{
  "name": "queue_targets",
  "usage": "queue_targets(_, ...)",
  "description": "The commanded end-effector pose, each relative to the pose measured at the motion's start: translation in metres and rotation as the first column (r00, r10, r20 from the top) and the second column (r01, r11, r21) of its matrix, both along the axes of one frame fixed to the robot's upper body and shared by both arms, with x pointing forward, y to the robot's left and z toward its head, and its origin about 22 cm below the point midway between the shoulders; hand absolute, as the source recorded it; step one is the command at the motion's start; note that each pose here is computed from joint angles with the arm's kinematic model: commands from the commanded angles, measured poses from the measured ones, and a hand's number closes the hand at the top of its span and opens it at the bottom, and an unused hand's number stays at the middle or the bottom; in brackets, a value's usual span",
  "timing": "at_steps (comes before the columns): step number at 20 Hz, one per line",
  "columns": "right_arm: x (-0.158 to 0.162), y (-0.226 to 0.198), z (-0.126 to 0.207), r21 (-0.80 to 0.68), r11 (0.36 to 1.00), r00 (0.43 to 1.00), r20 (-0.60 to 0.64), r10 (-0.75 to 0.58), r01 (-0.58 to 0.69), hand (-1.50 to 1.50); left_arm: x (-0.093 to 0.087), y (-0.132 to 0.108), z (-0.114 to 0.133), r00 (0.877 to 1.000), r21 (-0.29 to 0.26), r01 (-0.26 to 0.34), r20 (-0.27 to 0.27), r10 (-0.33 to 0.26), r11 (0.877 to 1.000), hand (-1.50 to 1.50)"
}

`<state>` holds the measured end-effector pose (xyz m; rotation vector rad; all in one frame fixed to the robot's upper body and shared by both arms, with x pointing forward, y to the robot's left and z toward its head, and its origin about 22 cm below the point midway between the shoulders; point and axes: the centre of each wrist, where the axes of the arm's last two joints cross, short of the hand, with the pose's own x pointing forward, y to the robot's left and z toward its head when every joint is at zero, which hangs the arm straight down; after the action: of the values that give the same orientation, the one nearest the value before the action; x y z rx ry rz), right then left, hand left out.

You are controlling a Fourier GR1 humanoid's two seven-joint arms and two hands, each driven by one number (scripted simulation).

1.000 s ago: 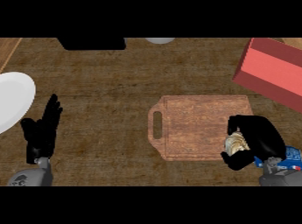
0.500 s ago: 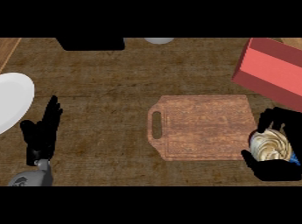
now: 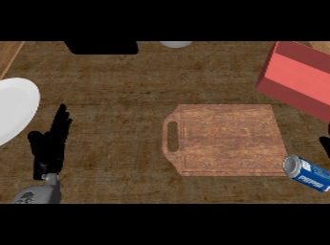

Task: Pick the cupcake from the cutting board and place it in the cardboard box

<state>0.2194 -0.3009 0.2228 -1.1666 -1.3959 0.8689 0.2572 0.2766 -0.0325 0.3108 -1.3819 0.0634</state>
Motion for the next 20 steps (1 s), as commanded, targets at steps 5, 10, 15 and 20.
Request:
queue_targets(5,0.051,-0.066,0.009,0.038,0.997,0.994,0.083,-0.067,0.064,1.5,0.02,-0.007,0.009,1.0,-0.013,0.008,0.001,-0.008,1.0,0.0)
queue_targets(10,0.086,-0.093,-0.002,0.085,0.993,0.992,0.088,-0.09,0.082,1.5,0.012,-0.007,0.003,1.0,0.0,0.011,0.003,-0.011,1.0,0.0)
queue_targets(15,0.125,-0.112,-0.031,0.125,0.99,0.995,0.073,-0.071,0.061,1.5,0.008,-0.012,0.002,0.999,0.008,0.033,-0.004,-0.033,0.999,0.0)
queue_targets(20,0.148,-0.14,-0.048,0.13,0.989,0.995,0.057,-0.081,0.073,1.5,0.016,-0.002,0.011,0.999,0.0,0.044,0.005,-0.044,0.999,0.0)
